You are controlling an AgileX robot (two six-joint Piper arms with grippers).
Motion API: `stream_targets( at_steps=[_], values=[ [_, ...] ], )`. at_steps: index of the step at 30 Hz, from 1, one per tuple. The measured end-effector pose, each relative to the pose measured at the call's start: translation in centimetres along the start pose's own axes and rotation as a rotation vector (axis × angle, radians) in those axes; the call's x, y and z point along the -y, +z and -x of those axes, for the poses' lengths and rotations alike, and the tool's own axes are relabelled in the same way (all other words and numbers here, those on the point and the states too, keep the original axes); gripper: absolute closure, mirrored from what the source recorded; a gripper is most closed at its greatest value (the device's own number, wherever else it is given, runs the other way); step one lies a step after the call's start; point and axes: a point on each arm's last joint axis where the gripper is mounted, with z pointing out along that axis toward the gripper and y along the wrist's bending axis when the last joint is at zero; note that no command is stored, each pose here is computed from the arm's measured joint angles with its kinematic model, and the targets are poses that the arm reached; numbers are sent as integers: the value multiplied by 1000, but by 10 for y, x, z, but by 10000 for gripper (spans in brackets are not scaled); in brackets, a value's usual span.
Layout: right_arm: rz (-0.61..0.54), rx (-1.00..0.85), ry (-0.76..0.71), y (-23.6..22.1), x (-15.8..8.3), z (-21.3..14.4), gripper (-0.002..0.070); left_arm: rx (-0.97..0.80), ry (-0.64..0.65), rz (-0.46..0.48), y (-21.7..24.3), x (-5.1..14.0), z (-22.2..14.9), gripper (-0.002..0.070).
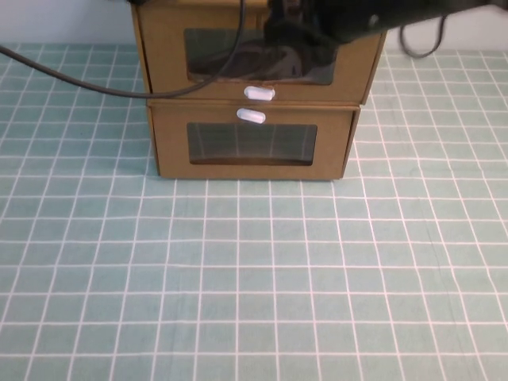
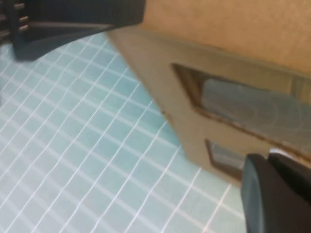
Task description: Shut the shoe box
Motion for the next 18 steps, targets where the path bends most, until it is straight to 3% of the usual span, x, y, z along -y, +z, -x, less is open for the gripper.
stream_targets(
  at_steps=[11,18],
  values=[
    [-87,-63,-55,-118,-42,-12,687,47,41,79,-78,26,9,680],
    [-135,-33,-63,-203,-67,-89,687,212,-5,190,-137,57,-41,680]
  ],
)
